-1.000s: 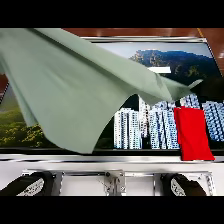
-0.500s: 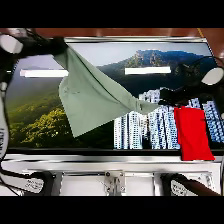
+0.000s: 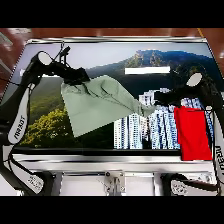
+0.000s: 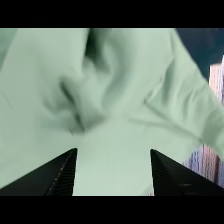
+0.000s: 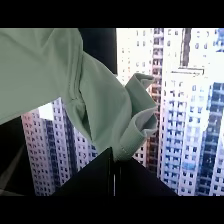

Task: Fold the shirts.

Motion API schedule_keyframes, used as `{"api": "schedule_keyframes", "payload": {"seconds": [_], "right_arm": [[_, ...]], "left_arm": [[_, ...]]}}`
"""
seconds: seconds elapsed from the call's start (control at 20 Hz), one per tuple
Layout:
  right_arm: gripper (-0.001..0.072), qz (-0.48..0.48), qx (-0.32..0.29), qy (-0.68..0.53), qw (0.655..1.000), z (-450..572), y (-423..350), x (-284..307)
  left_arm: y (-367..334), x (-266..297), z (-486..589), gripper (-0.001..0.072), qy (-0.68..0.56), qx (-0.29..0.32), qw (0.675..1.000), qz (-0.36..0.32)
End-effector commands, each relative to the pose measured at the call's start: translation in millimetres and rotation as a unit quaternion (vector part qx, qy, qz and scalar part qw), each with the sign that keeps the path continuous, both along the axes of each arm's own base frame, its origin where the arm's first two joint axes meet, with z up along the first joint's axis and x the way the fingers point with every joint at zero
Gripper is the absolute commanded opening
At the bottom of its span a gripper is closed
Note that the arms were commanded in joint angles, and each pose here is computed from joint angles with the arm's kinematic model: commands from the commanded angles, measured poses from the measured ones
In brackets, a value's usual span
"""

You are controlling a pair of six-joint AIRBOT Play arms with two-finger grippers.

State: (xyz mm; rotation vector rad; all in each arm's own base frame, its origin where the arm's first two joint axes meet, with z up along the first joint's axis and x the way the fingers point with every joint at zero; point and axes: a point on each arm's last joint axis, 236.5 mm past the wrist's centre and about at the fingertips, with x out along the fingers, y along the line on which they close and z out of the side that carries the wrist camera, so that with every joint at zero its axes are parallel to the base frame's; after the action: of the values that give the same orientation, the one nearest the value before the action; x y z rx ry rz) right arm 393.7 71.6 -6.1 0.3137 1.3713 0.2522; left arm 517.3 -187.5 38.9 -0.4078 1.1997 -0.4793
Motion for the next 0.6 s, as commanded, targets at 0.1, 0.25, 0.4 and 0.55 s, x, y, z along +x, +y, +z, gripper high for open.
{"api": "schedule_keyframes", "payload": {"seconds": [0.1,0.25,0.4,0.55], "right_arm": [[0.0059,0.048,-0.028,0.041,0.998,-9.8,-9.0,-24.2],[0.0059,0.057,-0.041,0.045,0.997,-11.9,-14.4,-26.9],[0.0059,0.056,-0.043,0.030,0.997,-11.6,-15.3,-20.0],[0.0059,0.051,-0.045,0.017,0.998,-11.1,-16.0,-13.4]], "left_arm": [[103.3,-73.7,65.4,0.0434,0.038,0.102,0.994,0.004],[143.7,-127.8,69.9,0.0635,0.063,0.128,0.988,0.050],[140.4,-212.8,3.1,0.0683,0.167,0.105,0.978,0.067],[92.7,-257.7,-61.3,0.0683,0.197,0.001,0.974,0.110]]}}
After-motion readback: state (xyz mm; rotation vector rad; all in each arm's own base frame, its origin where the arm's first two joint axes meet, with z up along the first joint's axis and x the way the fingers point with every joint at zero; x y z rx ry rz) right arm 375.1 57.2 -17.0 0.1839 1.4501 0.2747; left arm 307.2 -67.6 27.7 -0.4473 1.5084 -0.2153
